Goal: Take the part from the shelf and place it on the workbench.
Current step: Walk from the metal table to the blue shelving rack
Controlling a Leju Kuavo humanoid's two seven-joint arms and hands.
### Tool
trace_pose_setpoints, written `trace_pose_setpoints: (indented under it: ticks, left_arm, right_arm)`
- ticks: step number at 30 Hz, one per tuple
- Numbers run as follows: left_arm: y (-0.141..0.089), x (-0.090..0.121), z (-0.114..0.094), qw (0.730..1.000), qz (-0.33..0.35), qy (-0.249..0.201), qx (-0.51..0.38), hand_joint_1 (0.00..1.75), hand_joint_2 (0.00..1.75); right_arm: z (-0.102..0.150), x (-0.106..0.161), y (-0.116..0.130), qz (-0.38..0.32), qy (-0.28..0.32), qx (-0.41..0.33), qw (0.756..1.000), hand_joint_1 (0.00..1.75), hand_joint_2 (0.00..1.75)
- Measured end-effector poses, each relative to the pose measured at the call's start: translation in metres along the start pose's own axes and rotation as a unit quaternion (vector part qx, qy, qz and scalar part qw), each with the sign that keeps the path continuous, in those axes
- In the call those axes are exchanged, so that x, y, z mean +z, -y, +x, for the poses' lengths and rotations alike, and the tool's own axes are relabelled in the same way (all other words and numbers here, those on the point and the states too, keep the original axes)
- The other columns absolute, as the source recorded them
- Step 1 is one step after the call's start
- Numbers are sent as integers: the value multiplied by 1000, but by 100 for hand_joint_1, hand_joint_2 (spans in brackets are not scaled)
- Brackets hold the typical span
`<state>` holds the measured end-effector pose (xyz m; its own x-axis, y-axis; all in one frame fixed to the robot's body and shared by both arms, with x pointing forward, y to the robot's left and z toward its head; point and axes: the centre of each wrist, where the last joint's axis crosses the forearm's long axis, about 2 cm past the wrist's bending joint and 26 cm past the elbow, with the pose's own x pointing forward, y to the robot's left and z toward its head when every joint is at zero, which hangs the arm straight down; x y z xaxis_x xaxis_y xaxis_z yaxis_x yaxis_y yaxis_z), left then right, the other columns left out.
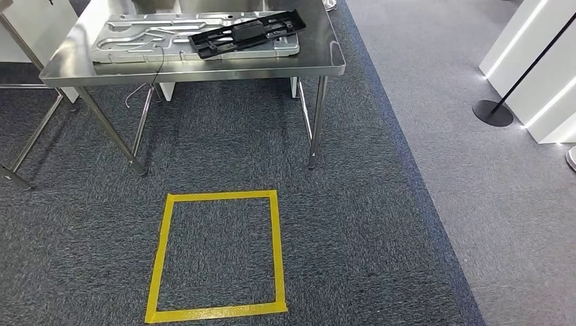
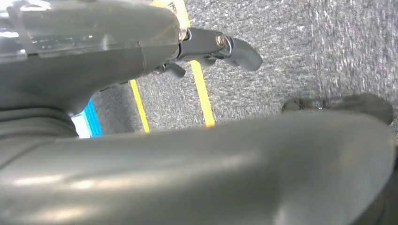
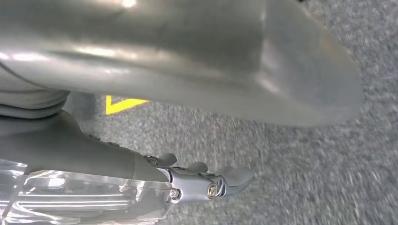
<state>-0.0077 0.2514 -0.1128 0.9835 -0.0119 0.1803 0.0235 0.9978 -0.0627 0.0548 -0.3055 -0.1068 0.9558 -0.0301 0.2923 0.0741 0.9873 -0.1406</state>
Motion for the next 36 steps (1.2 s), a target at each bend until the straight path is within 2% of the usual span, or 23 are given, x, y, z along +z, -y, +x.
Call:
trace_pose_setpoints:
  ticks: [4, 11, 14, 18, 25, 28, 31, 36]
  left_arm:
    - [-2, -1, 12, 1000, -4, 19, 1, 0, 0]
    - [-3, -3, 59, 996, -11, 86, 1, 0, 0]
    - [-8, -3, 62, 996, -5, 91, 0, 0, 0]
    - [-17, -1, 35, 998, 5, 62, -2, 0, 0]
    - [-29, 12, -50, 999, 22, -47, -1, 0, 0]
    - [-32, 15, -61, 998, 25, -61, -3, 0, 0]
    - [-35, 10, -39, 999, 27, -32, -6, 0, 0]
    - [-37, 1, 28, 998, 27, 54, -7, 0, 0]
  right_arm:
    - [-20, 4, -3, 12, -18, 2, 1000, 0, 0]
    - [-72, 16, -6, 34, -76, 6, 997, 0, 0]
    - [-78, 18, -6, 41, -80, 7, 996, 0, 0]
    - [-59, 13, -8, 51, -50, 4, 997, 0, 0]
    - [19, 3, -12, 58, 59, -6, 997, 0, 0]
    - [29, 3, -14, 65, 75, -9, 995, 0, 0]
    - [7, 5, -14, 72, 49, -8, 996, 0, 0]
    - [-66, 17, -13, 76, -45, 3, 996, 0, 0]
